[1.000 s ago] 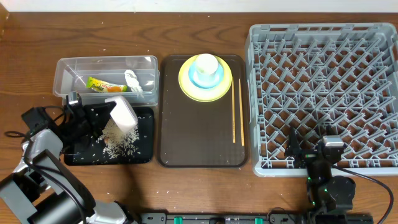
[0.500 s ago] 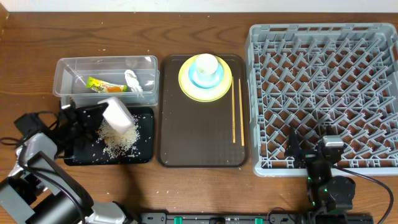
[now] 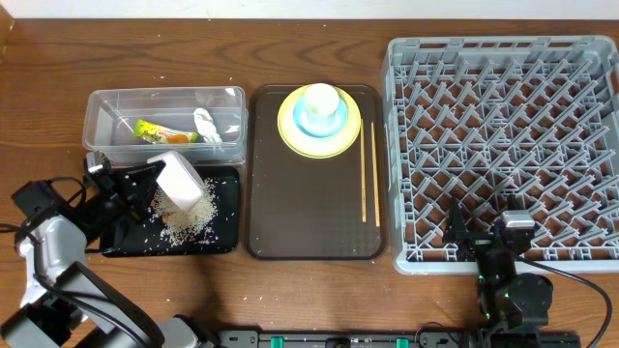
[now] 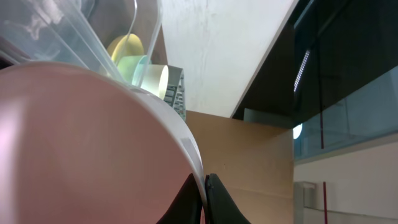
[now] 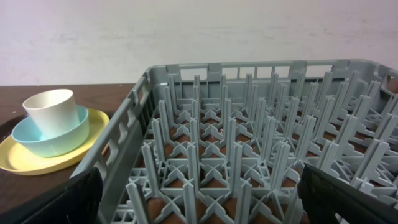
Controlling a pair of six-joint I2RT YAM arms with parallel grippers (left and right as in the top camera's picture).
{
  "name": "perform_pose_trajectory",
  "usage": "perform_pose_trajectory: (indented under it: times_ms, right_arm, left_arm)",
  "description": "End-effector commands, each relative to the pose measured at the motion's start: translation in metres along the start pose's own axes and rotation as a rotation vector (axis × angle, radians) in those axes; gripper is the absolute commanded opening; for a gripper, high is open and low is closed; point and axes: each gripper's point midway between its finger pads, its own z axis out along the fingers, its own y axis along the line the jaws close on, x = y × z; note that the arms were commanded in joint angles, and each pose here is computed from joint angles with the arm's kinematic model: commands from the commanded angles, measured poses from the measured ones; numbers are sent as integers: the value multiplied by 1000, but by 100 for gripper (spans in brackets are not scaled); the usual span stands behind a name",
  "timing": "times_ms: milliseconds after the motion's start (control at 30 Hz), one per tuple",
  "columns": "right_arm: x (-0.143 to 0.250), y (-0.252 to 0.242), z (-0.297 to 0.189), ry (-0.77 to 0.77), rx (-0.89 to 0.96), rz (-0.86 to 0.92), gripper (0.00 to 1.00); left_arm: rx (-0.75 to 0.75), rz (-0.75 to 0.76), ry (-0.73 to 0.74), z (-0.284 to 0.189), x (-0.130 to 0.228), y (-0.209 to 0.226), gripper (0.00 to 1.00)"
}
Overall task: Sort waste into correct bins and load items into the dishwasher rack
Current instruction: 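Tip the white bowl to pour rice onto the black tray, then carry the emptied white bowl right toward the brown tray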
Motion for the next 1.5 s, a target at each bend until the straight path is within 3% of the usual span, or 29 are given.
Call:
perform_pose_trajectory:
  times_ms: [0,333,467,633,1100,1467]
  right_arm:
    - [1,-2,0,3,10,13,99]
    - [1,-2,0,3,10,13,99]
    - [1,-2,0,3,10,13,99]
    - [1,-2,0,3,10,13,99]
    - [1,-2,0,3,10,13,99]
    - [1,-2,0,3,10,13,99]
  left_arm:
    - [25,25,8,-1,2,-7,7]
    - [11,-54,72,12,27,-7,7]
    - [-37,39,134,28,50,-15,7]
    - [-283,136,131,45,70,0,7]
    - [-706,597,128,111,138,30,7]
    - [-864,917,221,161,191,80,7]
